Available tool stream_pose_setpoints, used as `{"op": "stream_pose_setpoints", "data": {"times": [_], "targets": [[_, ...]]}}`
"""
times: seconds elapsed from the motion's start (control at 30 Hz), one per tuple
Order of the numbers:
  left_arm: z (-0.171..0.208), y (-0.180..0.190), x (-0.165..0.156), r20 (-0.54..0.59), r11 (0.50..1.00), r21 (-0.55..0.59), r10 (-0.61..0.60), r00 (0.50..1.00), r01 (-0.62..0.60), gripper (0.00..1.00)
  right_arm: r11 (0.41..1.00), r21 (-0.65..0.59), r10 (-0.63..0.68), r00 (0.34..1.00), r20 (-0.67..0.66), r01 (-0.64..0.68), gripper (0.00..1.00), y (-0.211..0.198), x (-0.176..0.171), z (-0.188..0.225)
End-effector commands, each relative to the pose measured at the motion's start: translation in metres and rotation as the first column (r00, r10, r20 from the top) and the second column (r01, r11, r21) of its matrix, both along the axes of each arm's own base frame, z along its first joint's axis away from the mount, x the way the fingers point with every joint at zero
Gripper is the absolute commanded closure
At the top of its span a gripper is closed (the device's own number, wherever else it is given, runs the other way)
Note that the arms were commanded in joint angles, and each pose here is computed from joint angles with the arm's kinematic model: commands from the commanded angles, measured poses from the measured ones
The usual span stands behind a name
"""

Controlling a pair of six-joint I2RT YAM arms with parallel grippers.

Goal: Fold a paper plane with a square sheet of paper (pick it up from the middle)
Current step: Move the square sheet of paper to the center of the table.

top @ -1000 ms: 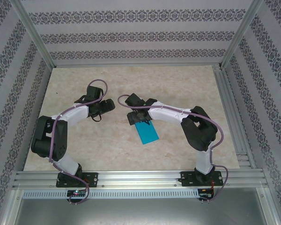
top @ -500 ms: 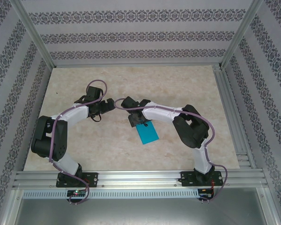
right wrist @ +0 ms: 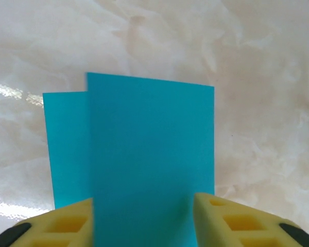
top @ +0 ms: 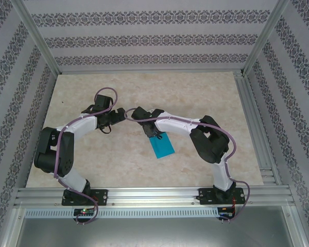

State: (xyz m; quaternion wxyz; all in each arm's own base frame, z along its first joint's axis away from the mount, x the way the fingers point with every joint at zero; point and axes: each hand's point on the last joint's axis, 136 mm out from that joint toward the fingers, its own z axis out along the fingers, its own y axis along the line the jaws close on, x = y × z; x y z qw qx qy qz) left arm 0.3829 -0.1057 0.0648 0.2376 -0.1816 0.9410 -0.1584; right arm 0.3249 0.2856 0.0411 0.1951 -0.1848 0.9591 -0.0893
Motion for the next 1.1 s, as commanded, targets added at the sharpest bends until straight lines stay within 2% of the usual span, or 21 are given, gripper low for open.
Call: {"op": "stream_pose_setpoints", "data": {"times": [0.0, 0.2, 0.7, 0.77, 0.9, 1.07], "targets": [[0.006, 0.003, 0.006, 0.028, 1.000, -0.013, 0.017, 0.999, -0.016, 0.00, 1.000, -0.001, -0.006, 1.000, 0.026, 0.006, 0.64, 0.005, 0.004, 0.004], [0.006, 0.000, 0.005, 0.030, 1.000, -0.028, 0.004, 1.000, -0.004, 0.00, 0.999, 0.037, -0.021, 0.998, 0.051, 0.019, 0.70, 0.007, 0.006, 0.019], [0.005, -0.006, 0.005, 0.037, 0.998, -0.055, -0.017, 0.999, 0.019, 0.00, 0.999, 0.032, -0.040, 0.999, 0.000, 0.040, 0.68, -0.010, -0.021, 0.025], [0.005, -0.006, 0.005, 0.037, 0.998, -0.054, -0.019, 0.999, 0.020, 0.00, 0.999, 0.037, -0.038, 0.999, -0.001, 0.038, 0.72, -0.009, -0.022, 0.025], [0.005, -0.009, 0.005, 0.040, 0.997, -0.066, -0.025, 0.999, 0.028, 0.00, 0.998, 0.057, -0.040, 0.999, 0.013, 0.039, 0.89, -0.005, -0.017, 0.027], [0.006, -0.013, 0.004, 0.045, 0.995, -0.089, -0.041, 0.998, 0.044, 0.00, 0.989, 0.135, -0.073, 0.996, 0.056, 0.065, 0.97, 0.006, 0.001, 0.040]]}}
